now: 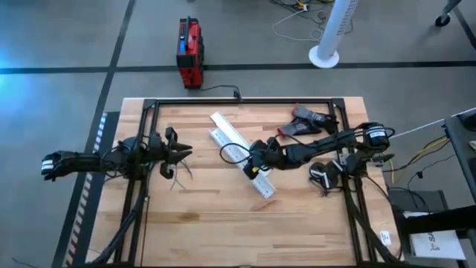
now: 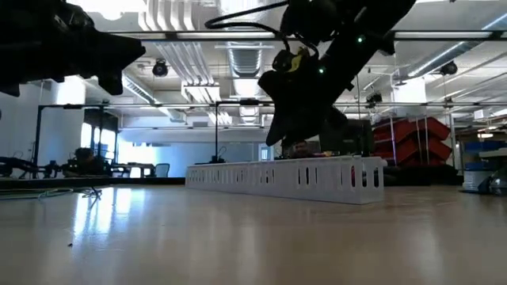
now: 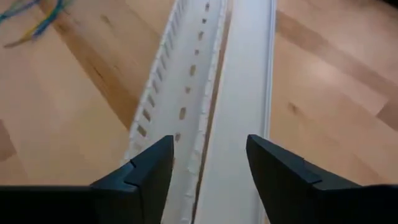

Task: Ziptie cables
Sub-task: Adjust the white cable duct to the top center

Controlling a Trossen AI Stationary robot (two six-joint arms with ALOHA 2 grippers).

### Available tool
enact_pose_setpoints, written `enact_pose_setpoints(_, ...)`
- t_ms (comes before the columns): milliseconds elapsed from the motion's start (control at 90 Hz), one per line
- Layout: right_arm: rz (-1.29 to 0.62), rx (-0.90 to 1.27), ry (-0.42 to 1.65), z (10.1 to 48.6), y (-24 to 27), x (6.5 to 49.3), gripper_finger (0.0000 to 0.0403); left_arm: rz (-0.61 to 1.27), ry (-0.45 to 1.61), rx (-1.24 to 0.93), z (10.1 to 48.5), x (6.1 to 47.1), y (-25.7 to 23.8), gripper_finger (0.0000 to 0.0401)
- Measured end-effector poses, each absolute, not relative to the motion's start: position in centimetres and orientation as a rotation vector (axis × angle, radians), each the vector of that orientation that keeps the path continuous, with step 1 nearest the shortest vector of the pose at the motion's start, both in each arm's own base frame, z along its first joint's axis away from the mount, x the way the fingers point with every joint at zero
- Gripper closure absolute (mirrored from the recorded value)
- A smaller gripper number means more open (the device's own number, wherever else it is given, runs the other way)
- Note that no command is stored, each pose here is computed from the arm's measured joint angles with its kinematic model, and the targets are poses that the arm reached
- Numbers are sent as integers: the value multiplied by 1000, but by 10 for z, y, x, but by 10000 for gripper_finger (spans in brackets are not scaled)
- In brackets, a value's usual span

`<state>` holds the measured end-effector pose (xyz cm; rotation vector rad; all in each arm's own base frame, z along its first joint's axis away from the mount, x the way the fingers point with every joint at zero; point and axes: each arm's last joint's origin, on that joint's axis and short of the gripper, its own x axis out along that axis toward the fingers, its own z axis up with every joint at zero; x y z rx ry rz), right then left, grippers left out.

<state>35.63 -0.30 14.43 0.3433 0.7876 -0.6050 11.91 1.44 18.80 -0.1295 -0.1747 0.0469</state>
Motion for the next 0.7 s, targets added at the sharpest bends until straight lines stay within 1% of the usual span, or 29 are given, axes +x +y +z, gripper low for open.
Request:
enact_pose_setpoints(233, -574, 335, 887, 117, -7, 371, 204, 47, -179, -129, 188, 119, 14, 332)
enact_pose_setpoints(344, -579, 325, 903, 115, -11, 380, 204, 46, -178, -129, 188, 119, 14, 330)
enact_pose_setpoints(433, -587, 288, 959, 114, -16, 385, 209, 46, -179, -127, 188, 119, 14, 333)
enact_pose_setpoints(544, -546, 244, 1023, 111, -22, 392, 244, 46, -181, -121, 189, 119, 14, 339)
enact_pose_setpoints(700, -393, 229, 1077, 107, -30, 402, 335, 46, -173, -126, 188, 120, 14, 338)
